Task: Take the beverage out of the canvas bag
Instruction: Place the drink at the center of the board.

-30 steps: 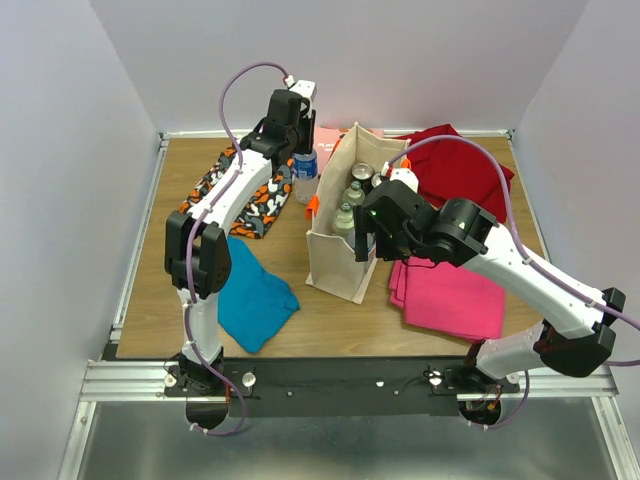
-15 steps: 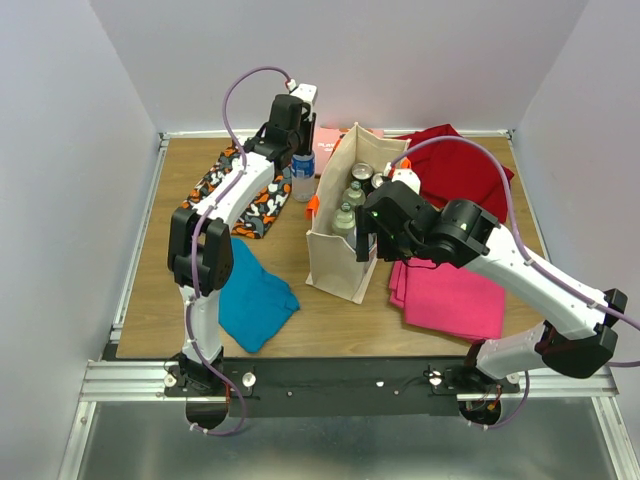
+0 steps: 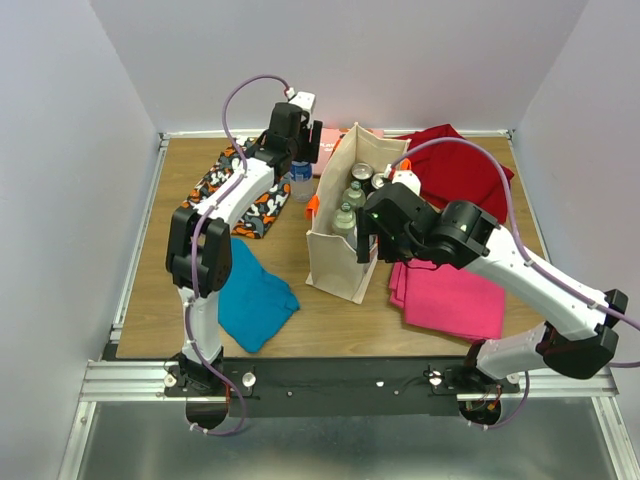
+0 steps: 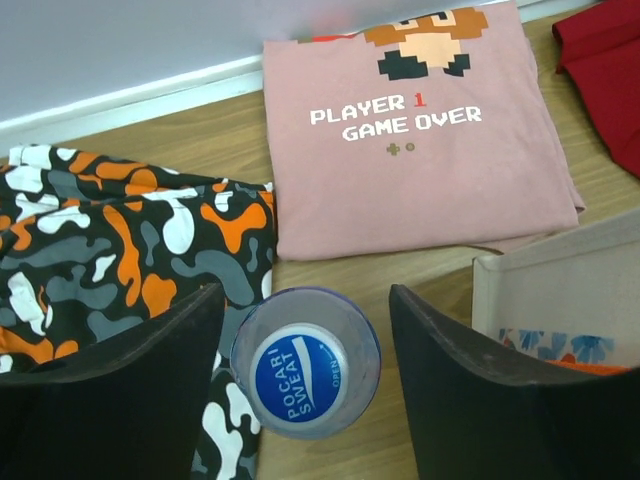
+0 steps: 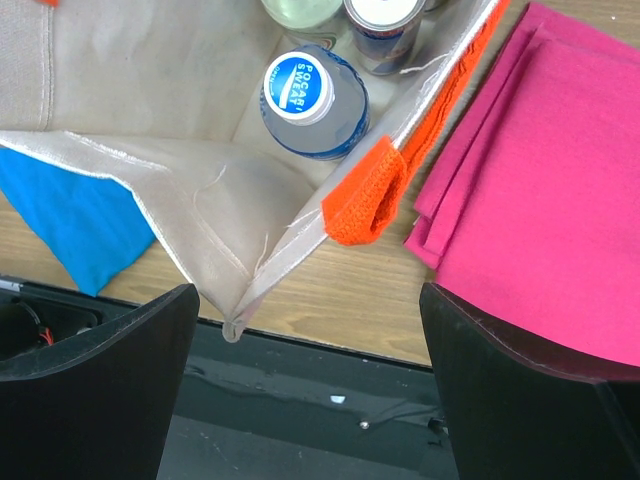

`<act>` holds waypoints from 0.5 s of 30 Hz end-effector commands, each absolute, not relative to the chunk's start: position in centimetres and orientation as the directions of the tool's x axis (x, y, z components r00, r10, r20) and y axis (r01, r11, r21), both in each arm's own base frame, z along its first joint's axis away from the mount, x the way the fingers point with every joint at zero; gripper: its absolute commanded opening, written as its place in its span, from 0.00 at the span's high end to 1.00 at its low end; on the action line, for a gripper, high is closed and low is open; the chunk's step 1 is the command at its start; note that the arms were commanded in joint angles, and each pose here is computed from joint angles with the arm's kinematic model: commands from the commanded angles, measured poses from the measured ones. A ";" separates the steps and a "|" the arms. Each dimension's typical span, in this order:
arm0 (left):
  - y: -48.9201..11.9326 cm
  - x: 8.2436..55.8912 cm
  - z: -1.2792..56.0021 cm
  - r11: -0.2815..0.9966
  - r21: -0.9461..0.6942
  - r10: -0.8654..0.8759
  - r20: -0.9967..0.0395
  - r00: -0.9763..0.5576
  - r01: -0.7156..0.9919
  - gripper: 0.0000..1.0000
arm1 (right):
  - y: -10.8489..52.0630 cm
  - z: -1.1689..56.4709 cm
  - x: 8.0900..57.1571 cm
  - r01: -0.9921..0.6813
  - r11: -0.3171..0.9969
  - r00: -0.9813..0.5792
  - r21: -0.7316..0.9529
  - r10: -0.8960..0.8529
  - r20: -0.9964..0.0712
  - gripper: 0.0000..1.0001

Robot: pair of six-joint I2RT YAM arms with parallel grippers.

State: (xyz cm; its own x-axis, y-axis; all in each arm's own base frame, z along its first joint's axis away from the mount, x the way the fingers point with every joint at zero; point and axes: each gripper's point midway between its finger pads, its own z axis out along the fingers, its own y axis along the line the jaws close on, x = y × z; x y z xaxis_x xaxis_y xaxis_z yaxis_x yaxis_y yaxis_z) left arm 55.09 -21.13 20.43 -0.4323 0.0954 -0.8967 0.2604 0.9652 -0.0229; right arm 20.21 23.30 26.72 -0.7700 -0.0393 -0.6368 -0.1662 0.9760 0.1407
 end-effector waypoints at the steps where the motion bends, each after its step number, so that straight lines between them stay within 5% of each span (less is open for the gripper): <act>1: -20.2 54.2 24.7 0.973 -0.034 0.054 -0.929 -0.367 0.230 0.14 | 22.9 27.1 20.1 -0.158 0.976 -0.754 0.152 -0.020 -0.657 0.00; 5: -19.4 53.3 26.8 0.976 -0.033 0.043 -0.939 -0.342 0.214 0.02 | 22.6 27.1 19.9 -0.155 0.975 -0.751 0.161 -0.010 -0.660 0.00; 15: -18.7 48.0 34.5 0.958 -0.098 -0.015 -0.956 -0.293 0.270 0.01 | 21.2 27.3 19.6 -0.123 0.976 -0.730 0.179 0.033 -0.683 0.00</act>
